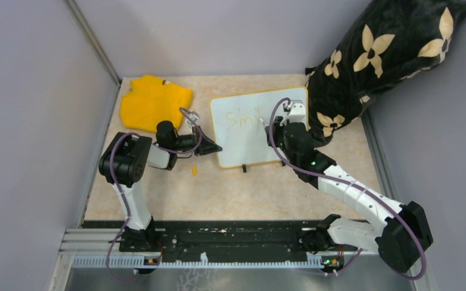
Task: Write a sentence on the whiteboard
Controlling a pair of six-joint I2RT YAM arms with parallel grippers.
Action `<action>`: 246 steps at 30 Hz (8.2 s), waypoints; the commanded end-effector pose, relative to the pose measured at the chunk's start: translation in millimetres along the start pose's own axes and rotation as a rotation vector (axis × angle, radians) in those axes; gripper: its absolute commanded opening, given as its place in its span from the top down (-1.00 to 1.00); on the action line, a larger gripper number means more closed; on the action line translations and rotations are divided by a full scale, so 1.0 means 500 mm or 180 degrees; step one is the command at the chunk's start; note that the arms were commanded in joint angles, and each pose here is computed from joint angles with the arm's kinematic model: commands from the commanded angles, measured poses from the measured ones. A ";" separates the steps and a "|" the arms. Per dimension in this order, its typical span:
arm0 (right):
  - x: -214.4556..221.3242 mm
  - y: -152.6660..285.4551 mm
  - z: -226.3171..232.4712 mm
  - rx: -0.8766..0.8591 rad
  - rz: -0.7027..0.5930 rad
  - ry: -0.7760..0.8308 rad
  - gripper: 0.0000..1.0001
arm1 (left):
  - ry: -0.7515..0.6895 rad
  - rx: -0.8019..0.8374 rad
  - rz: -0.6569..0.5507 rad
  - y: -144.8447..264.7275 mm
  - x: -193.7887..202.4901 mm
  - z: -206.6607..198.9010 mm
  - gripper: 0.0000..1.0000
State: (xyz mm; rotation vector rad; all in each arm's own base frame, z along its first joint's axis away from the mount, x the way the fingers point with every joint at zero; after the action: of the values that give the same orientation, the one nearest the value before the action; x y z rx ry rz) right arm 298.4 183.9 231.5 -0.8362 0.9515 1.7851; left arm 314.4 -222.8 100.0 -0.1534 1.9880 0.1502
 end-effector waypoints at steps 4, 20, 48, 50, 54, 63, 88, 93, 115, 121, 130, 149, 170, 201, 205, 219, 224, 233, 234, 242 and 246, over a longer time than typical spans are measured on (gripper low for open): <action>0.004 0.019 -0.016 -0.0002 -0.0009 -0.0095 1.00 | 0.0069 0.0009 0.0059 -0.004 0.005 -0.005 1.00; -0.046 0.052 -0.009 -0.0049 -0.0276 -0.0172 1.00 | 0.0071 0.0010 0.0061 -0.004 0.005 -0.005 1.00; -0.044 0.015 -0.040 0.0243 -0.0206 -0.0107 1.00 | 0.0077 0.0009 0.0066 -0.003 0.007 -0.005 1.00; -0.046 0.016 -0.044 0.0264 -0.0211 -0.0110 1.00 | 0.0078 0.0007 0.0066 -0.003 0.007 -0.005 1.00; -0.055 0.017 -0.048 0.0297 -0.0257 -0.0129 1.00 | 0.0080 0.0001 0.0065 -0.003 0.007 -0.004 1.00; -0.078 0.012 -0.029 0.0216 -0.0327 -0.0144 1.00 | 0.0069 0.0008 0.0062 -0.003 0.005 -0.005 1.00; -0.032 0.006 -0.026 0.0056 -0.0066 -0.0115 1.00 | 0.0077 0.0003 0.0066 -0.003 0.006 -0.005 1.00; -0.010 0.018 -0.046 0.0120 -0.0001 -0.0118 1.00 | 0.0071 -0.0001 0.0065 -0.003 0.006 -0.004 1.00; -0.043 0.051 -0.083 0.0445 -0.0216 -0.0119 1.00 | 0.0068 -0.0003 0.0067 -0.003 0.005 -0.005 1.00; -0.058 0.072 -0.069 0.0233 -0.0321 -0.0159 1.00 | 0.0072 -0.0009 0.0065 -0.004 0.004 -0.004 1.00; -0.050 0.065 -0.074 0.0273 -0.0336 -0.0241 1.00 | 0.0078 -0.0010 0.0067 -0.003 0.005 -0.004 1.00; -0.025 0.037 -0.093 0.0374 -0.0231 -0.0297 1.00 | 0.0085 -0.0016 0.0071 -0.004 0.005 -0.003 1.00; 0.000 0.103 -0.075 -0.0044 0.0013 -0.0387 1.00 | 0.0086 -0.0030 0.0074 -0.004 0.006 -0.002 1.00; 0.075 0.143 0.124 -0.0507 0.0310 -0.0102 1.00 | 0.0111 -0.0072 0.0106 -0.003 0.016 0.005 1.00; 0.107 0.125 0.135 -0.0571 0.0440 -0.0036 1.00 | 0.0137 -0.0092 0.0132 -0.004 0.021 0.010 1.00; 0.170 0.079 0.138 -0.0502 0.0566 0.0056 1.00 | 0.0154 -0.0100 0.0146 -0.004 0.022 0.011 1.00; 0.173 0.067 0.138 -0.0407 0.0521 0.0126 1.00 | 0.0148 -0.0098 0.0150 -0.004 0.022 0.011 1.00; 0.183 0.052 0.133 -0.0303 0.0506 0.0125 1.00 | 0.0148 -0.0104 0.0152 -0.004 0.022 0.012 1.00; 0.183 0.051 0.133 -0.0287 0.0498 0.0118 1.00 | 0.0149 -0.0101 0.0153 -0.004 0.022 0.012 1.00; 0.183 0.043 0.134 -0.0241 0.0485 0.0130 1.00 | 0.0141 -0.0107 0.0145 -0.004 0.019 0.011 1.00; 0.188 0.040 0.134 -0.0239 0.0496 0.0149 1.00 | 0.0134 -0.0106 0.0142 -0.004 0.018 0.011 1.00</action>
State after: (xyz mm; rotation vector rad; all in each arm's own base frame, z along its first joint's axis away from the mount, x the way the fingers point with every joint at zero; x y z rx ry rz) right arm 230.6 260.7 161.0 -0.8718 1.1182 1.9643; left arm 315.0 -222.9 97.0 -0.1317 1.9870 0.1694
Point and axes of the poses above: each gripper's point midway between its finger pads, its own y axis back along the fingers, its own z axis along the line the jaws close on, x = y × z, the point moved 3 cm from there along y, back along the fingers, and after that the axes turned 12 degrees about -y, right-handed, at the moved point
